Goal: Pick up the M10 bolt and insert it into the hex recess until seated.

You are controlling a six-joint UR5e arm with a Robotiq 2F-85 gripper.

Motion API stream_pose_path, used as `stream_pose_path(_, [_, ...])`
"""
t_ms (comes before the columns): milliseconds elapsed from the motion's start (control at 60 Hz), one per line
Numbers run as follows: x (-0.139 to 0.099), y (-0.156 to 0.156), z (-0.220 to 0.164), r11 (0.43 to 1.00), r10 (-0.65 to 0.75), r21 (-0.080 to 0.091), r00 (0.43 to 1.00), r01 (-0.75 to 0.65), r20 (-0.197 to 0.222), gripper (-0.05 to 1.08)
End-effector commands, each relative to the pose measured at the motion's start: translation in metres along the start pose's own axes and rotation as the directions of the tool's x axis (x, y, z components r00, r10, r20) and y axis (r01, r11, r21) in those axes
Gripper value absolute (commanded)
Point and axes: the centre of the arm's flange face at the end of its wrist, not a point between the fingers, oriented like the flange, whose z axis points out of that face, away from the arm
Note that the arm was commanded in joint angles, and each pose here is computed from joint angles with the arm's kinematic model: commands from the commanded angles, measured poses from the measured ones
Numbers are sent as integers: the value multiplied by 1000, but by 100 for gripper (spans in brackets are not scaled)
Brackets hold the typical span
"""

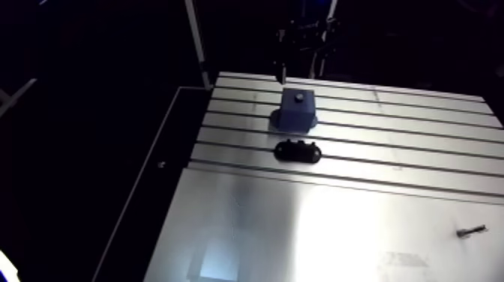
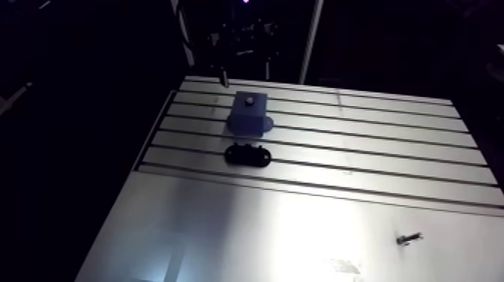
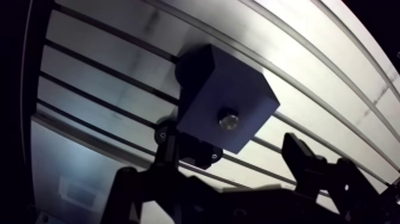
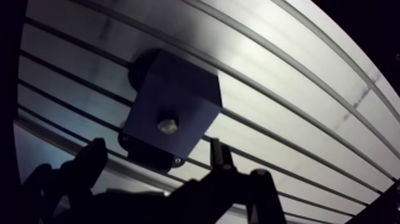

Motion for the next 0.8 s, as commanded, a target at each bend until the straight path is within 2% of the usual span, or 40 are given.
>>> stream_pose_path(17, [-13,-4,-16,1000,20,8,1000,-20,3,63])
stream_pose_path(33, [-15,-5,-16,999,34,16,999,-34,9,71])
stream_pose_path(50, [-15,-5,-16,999,34,16,999,-34,9,71])
stream_pose_path(67, [-16,-6,-16,998,50,23,999,-50,10,80])
stream_pose_path(83, [-16,-6,-16,998,50,23,999,-50,10,80])
stream_pose_path(117, [-18,-8,-18,995,94,28,996,-94,8,87])
stream_pose_path(233, [-23,-11,-28,985,167,33,986,-167,-8,94])
stream_pose_path(267, [-26,-13,-33,973,226,47,974,-225,-18,101])
stream_pose_path(317, [-26,-15,-35,966,253,56,967,-252,-22,103])
stream_pose_path(333, [-27,-16,-36,959,278,65,960,-276,-23,104])
stream_pose_path(400, [-29,-18,-38,947,314,76,949,-312,-28,105])
stream_pose_path(550, [-34,-18,-36,903,428,70,903,-425,-44,108])
stream_pose_path(717, [-32,-16,-29,892,450,74,889,-445,-84,108])
stream_pose_path(800, [-31,-16,-24,892,451,69,888,-447,-86,108])
